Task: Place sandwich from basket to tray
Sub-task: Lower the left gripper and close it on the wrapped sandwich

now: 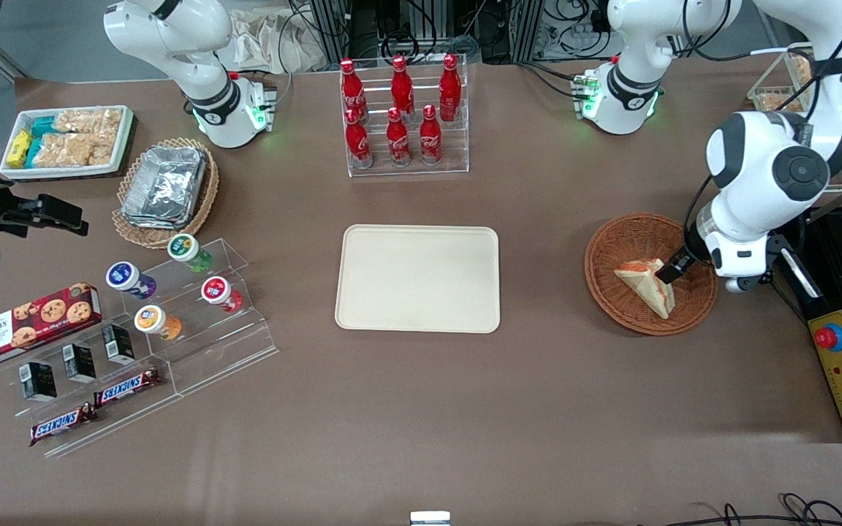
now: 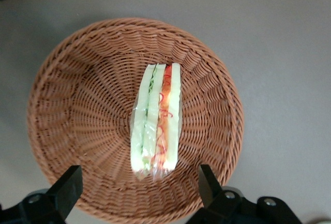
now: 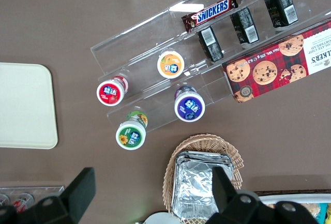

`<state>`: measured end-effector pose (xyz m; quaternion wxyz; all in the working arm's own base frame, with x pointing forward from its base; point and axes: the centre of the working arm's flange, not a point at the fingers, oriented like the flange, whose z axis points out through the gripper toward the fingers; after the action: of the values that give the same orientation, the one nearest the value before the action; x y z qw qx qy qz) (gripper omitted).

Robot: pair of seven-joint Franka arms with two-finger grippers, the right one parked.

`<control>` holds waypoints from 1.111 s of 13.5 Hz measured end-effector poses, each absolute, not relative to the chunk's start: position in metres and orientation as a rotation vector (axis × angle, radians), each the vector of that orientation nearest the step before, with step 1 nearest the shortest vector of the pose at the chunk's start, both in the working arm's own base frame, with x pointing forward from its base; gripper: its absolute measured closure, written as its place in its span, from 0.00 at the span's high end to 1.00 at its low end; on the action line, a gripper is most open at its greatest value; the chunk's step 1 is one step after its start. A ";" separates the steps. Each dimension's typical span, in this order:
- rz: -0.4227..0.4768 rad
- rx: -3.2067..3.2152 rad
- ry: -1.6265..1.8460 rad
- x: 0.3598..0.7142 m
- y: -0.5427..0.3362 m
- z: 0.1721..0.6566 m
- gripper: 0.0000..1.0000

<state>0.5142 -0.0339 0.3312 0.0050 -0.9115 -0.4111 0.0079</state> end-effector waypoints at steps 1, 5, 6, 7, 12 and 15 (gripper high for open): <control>0.025 -2.841 -1.317 0.513 -0.035 0.318 1.00; 0.007 -2.836 -1.344 0.496 -0.036 0.264 1.00; 0.010 -2.835 -1.344 0.489 -0.035 0.254 1.00; 0.016 -2.834 -1.343 0.486 -0.035 0.247 1.00; -0.002 -2.828 -1.370 0.488 -0.035 0.248 0.47; -0.025 -2.840 -1.369 0.492 -0.042 0.254 0.33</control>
<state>0.4919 -0.0420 0.2538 -0.0057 -0.9008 -0.4341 -0.0078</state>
